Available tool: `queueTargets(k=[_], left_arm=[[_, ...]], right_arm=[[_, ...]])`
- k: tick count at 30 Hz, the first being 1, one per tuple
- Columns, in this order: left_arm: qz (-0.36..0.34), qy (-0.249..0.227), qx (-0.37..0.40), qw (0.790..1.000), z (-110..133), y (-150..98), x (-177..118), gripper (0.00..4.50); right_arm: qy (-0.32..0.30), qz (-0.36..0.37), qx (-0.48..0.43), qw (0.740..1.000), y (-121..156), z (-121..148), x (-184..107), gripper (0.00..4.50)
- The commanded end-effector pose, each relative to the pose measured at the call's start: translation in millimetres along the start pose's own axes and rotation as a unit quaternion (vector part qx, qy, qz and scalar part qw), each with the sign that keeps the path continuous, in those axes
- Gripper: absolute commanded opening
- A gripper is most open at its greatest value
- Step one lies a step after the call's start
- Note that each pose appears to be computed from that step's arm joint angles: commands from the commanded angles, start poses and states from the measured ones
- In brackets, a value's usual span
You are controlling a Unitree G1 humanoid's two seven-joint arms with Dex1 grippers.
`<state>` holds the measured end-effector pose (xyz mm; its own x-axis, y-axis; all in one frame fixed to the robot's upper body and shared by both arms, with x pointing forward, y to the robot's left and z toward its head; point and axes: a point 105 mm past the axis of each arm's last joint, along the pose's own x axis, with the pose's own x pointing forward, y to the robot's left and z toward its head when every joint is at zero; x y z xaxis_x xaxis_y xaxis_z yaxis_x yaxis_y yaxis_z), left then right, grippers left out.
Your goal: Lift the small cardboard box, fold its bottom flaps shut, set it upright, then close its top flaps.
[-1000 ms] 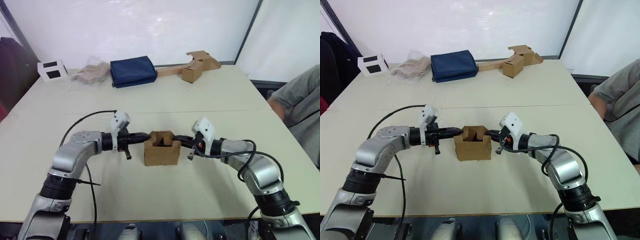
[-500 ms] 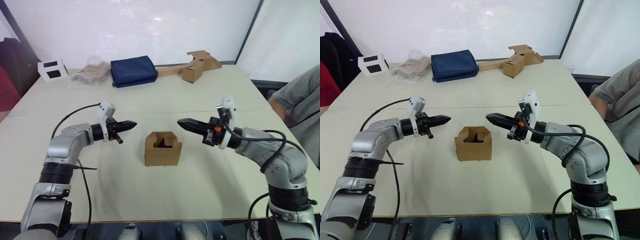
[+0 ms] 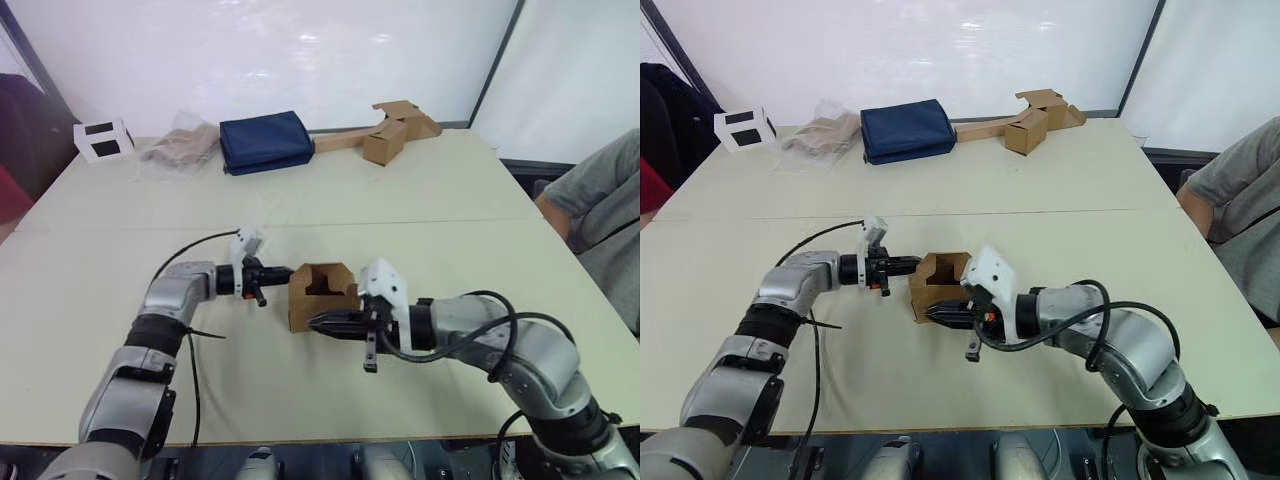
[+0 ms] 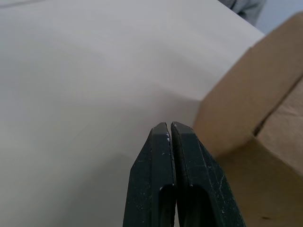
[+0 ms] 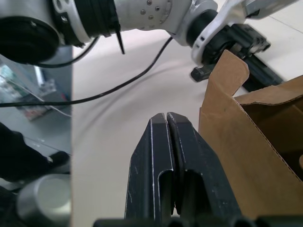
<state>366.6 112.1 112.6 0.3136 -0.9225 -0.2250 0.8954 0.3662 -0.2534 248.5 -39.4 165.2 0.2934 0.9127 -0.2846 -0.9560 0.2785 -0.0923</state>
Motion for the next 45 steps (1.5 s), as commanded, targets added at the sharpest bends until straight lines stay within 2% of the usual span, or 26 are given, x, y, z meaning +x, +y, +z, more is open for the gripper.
queueTargets(k=[1, 6, 16, 24, 28, 30, 32, 36, 41, 45], left_arm=[[-0.018, -0.002, 0.018, 1.000, 6.0, -5.5, -3.7, 0.08], [-0.019, -0.003, 0.017, 1.000, 4.3, -7.0, -3.4, 0.08], [-0.009, -0.009, 0.018, 1.000, 2.8, -6.4, -1.9, 0.08], [0.010, -0.011, 0.021, 1.000, 2.1, -1.8, -3.7, 0.08], [0.065, -0.035, 0.031, 0.997, 18.7, 12.7, -28.4, 0.08], [0.063, -0.038, 0.045, 0.996, 28.2, 6.7, -43.5, 0.08], [0.039, -0.037, 0.056, 0.997, 34.8, -10.1, -53.8, 0.08], [-0.018, -0.059, 0.022, 0.998, 42.1, -47.5, -64.9, 0.08], [-0.053, -0.025, 0.011, 0.998, 21.0, -79.4, -59.2, 0.08], [-0.048, -0.014, 0.004, 0.999, 8.8, -83.3, -54.2, 0.08]], right_arm=[[-0.007, -0.017, -0.038, 0.999, -4.6, 7.6, -0.7, 0.00], [-0.016, -0.022, -0.037, 0.999, -8.8, 8.6, 0.1, 0.00], [0.011, -0.037, -0.035, 0.999, -22.1, -7.8, 7.2, 0.00], [0.003, -0.050, -0.017, 0.999, -31.1, -13.6, 14.6, 0.00], [-0.005, -0.055, -0.010, 0.998, -32.2, -12.4, 15.3, 0.00], [-0.009, -0.058, -0.007, 0.998, -33.0, -11.5, 14.9, 0.00], [-0.011, -0.060, -0.005, 0.998, -34.0, -11.1, 14.8, 0.00], [-0.015, -0.060, -0.004, 0.998, -34.0, -10.5, 15.6, 0.00], [-0.021, -0.056, 0.000, 0.998, -33.7, -10.3, 18.8, 0.00], [-0.021, -0.050, -0.001, 0.999, -33.1, -10.5, 20.7, 0.00]])
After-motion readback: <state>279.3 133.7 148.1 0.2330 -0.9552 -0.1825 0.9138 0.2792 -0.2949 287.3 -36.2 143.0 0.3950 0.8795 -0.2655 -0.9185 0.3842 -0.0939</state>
